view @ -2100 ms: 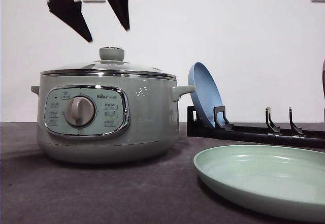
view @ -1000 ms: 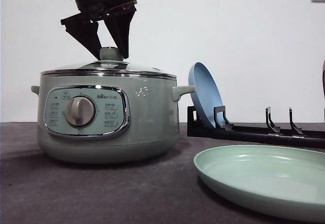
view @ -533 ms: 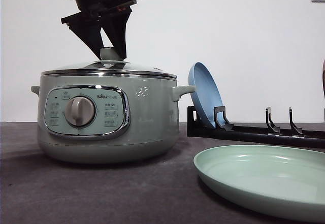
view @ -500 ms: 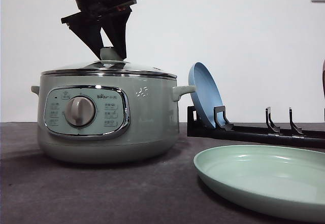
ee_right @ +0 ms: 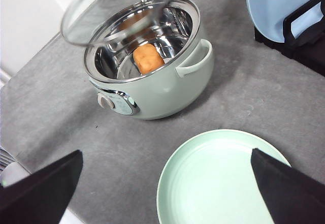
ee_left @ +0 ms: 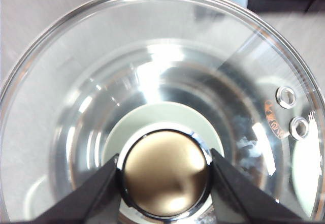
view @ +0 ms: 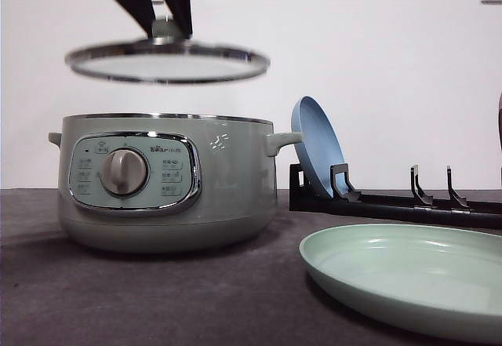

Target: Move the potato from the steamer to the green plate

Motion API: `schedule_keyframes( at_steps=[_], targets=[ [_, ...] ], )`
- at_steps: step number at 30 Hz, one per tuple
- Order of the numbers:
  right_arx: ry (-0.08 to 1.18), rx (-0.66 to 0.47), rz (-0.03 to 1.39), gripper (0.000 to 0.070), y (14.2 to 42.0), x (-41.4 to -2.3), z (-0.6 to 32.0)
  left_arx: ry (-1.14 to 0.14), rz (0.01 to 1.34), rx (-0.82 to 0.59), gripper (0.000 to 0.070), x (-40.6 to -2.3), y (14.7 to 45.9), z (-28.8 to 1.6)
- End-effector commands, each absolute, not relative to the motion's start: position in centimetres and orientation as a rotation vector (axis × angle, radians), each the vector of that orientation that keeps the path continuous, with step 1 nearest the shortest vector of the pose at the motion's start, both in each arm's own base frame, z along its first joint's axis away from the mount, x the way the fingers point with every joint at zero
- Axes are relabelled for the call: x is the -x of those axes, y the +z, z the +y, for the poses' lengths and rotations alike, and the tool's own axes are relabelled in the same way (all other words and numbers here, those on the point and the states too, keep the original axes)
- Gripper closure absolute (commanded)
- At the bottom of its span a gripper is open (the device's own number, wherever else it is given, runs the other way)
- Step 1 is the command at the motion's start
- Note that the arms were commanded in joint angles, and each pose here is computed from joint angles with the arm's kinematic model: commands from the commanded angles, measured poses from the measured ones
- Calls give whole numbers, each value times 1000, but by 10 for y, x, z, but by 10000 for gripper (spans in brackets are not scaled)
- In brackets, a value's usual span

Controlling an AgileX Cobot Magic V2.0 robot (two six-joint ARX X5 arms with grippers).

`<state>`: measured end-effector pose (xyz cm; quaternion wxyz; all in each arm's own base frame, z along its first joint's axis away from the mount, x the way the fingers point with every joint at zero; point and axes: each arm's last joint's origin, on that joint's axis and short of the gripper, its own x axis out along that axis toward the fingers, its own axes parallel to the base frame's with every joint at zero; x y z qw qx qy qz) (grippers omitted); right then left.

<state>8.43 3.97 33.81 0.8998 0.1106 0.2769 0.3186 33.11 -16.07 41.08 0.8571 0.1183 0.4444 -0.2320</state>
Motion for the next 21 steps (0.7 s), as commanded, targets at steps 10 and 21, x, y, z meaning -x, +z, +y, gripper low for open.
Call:
schedule_keyframes(
  at_steps=[10,21],
  targets=[
    [658,-236,556,25,343,-85,40,-490,839,-219,700,-321,439,-158],
    [658,-236,557,25,343,-85,40,-377,836,-226,700,-326,443,-133]
  ],
)
